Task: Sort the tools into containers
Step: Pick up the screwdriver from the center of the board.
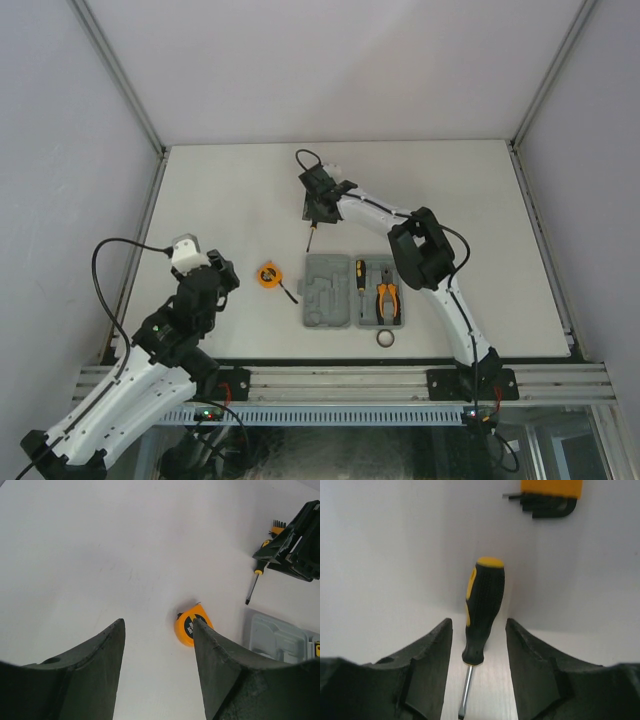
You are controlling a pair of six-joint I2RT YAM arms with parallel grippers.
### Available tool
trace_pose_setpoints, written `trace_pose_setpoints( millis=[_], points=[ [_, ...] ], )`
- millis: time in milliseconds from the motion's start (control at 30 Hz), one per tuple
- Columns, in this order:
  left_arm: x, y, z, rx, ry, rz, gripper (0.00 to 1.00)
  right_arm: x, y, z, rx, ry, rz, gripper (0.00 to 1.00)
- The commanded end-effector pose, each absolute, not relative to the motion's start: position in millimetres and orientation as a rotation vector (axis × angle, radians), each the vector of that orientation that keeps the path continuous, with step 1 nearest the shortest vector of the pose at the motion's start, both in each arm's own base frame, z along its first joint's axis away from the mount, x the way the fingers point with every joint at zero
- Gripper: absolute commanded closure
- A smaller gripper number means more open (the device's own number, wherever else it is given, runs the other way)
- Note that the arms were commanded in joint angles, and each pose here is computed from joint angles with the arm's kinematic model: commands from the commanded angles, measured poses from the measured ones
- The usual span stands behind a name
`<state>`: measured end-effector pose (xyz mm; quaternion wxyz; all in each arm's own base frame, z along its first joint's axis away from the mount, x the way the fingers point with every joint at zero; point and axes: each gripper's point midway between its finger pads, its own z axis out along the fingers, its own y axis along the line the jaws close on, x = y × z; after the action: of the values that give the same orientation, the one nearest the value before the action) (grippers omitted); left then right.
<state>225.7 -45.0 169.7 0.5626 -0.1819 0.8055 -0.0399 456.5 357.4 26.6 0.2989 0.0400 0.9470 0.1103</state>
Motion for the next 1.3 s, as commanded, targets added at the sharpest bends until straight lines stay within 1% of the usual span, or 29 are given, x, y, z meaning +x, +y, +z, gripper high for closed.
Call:
trace_pose_setpoints(
  millis=[0,167,300,367,500,633,667,833,1033,1267],
  points=[
    [234,-39,178,-0.480,1.824,-0.075,0.39,470,365,34,0.119,2.501,0.341,0.55],
    [237,-34,177,-0.474,1.811,-0.028,0.39,475,367,30,0.111,2.515,0.382,0.65],
    [240,-33,175,-0.464,1.809,-0.004,0.39,481,363,38,0.116,2.499,0.404,0.77],
    [241,-31,173,-0.462,1.801,0.021,0.39,485,362,49,0.110,2.474,0.428,0.81],
    [246,-28,172,-0.448,1.780,0.065,0.39,492,357,91,0.084,2.384,0.498,0.87],
    [253,-21,186,-0.427,1.720,0.131,0.38,488,342,139,0.070,2.294,0.589,0.90],
    [253,-16,189,-0.433,1.699,0.161,0.37,487,337,165,0.072,2.235,0.630,0.91],
    [252,2,196,-0.469,1.591,0.257,0.35,473,293,224,0.117,2.103,0.708,0.94],
    [255,13,178,-0.476,1.516,0.297,0.34,441,229,251,0.165,2.058,0.668,0.96],
    [262,27,175,-0.461,1.466,0.375,0.31,380,184,264,0.158,2.047,0.565,0.96]
  ],
)
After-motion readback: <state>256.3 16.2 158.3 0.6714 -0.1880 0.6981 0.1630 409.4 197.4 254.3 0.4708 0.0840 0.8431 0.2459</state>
